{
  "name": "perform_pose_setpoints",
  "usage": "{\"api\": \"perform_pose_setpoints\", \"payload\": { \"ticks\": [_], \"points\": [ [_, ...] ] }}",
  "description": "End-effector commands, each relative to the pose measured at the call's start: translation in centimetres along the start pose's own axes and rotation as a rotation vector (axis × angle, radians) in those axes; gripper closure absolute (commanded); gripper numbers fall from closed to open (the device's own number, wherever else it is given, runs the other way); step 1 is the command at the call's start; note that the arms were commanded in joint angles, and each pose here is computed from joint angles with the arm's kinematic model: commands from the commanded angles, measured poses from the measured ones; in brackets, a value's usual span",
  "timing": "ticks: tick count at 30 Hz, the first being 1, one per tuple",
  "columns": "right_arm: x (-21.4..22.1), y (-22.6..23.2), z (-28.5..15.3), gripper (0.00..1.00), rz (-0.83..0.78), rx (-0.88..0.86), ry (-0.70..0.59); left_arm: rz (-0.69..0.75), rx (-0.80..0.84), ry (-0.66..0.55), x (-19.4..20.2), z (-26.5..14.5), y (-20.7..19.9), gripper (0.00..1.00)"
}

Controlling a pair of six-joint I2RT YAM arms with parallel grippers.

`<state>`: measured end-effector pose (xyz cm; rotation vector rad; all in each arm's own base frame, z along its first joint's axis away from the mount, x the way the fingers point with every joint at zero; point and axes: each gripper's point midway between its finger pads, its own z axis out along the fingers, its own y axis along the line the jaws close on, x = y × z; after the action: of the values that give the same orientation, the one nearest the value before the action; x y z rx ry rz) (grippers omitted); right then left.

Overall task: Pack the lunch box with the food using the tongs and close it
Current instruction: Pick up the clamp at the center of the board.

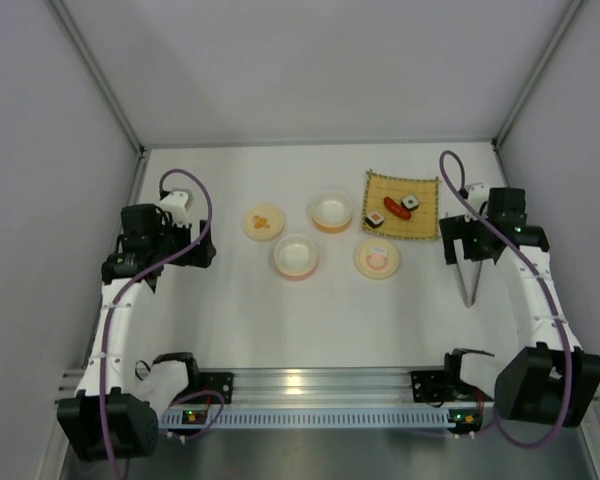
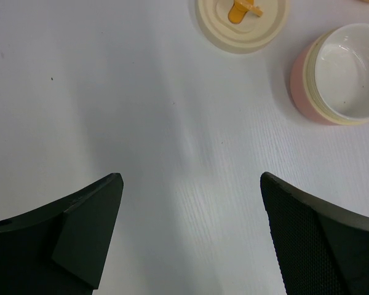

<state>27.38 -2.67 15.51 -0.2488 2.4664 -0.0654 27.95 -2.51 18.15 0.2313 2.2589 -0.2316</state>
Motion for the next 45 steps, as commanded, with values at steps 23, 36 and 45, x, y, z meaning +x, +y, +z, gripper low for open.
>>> {"api": "perform_pose_setpoints", "payload": {
  "ticks": [23, 36, 45],
  "points": [
    [4.6, -6.0, 5.6, 0.01, 0.130, 0.046, 0.312, 0.026, 0.034, -0.036, -1.8, 0.1, -0.4, 0.02],
    [4.2, -6.4, 11.1, 0.01, 0.203, 0.002, 0.354, 0.072, 0.072, -0.079, -3.5, 0.6, -0.6, 0.02],
    [4.3, -6.2, 13.5, 0.01, 0.221, 0.024, 0.301, 0.056, 0.067, -0.054, -2.8, 2.5, 0.0, 0.01]
  ]
}}
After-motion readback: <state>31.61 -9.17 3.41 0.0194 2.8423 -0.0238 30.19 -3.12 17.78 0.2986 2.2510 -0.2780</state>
